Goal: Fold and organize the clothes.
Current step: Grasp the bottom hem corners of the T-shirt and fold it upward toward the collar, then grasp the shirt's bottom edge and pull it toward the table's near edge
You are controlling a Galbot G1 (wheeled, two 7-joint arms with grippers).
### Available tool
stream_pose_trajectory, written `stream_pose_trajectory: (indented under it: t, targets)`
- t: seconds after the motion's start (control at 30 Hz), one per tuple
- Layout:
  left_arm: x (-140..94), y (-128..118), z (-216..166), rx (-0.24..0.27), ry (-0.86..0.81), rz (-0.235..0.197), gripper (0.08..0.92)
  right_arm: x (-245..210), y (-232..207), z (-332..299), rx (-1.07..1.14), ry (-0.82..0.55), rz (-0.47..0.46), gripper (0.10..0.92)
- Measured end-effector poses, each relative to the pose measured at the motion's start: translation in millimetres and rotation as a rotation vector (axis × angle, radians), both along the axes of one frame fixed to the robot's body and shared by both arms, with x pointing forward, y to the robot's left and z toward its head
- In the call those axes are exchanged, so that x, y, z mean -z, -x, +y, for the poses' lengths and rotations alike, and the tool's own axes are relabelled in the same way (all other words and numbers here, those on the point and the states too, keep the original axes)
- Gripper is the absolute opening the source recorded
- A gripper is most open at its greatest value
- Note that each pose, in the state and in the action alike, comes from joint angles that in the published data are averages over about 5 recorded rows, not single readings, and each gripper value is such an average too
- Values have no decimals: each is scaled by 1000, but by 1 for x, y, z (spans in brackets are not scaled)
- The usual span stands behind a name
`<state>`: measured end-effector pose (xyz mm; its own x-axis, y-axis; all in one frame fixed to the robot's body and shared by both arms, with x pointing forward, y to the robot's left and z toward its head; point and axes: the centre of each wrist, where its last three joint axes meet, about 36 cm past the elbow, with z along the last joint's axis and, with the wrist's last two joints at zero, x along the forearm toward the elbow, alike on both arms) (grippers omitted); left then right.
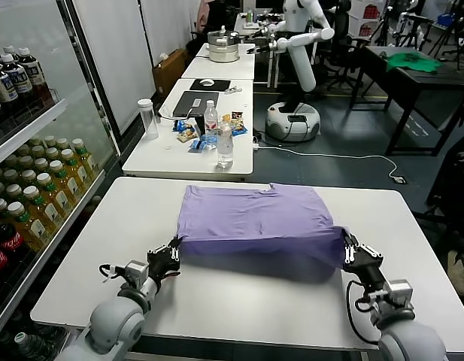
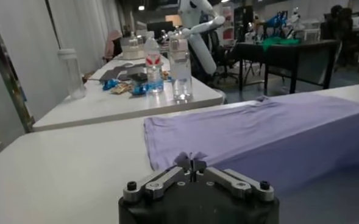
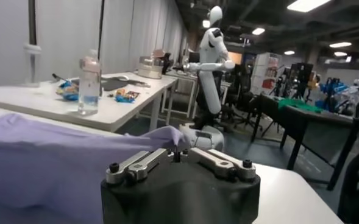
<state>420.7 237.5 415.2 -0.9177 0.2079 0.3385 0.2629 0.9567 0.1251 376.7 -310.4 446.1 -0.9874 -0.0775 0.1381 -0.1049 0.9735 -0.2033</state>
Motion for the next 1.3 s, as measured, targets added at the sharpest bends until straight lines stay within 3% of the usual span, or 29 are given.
stream_pose_trajectory:
  t: [0.2,0.33,0.77,1.07,1.3]
  targets:
    - [7,-17,-5,-3,-30,-11,95,8,-17,0,-9,32,14,116]
    - [10,-23,-9,-6,-45,-15,149,13,-22,3,-17,62,31,151]
    - [15,-15,-14,-40,-45,-15,524,22,-10,3,27,106,42,517]
    - [27,-1,-17,-74,-24,34,774,29,16,5,86,35,144,763]
    - [33,-3,-22,-100,8,71,822,38,20,9,110,-47,241,822]
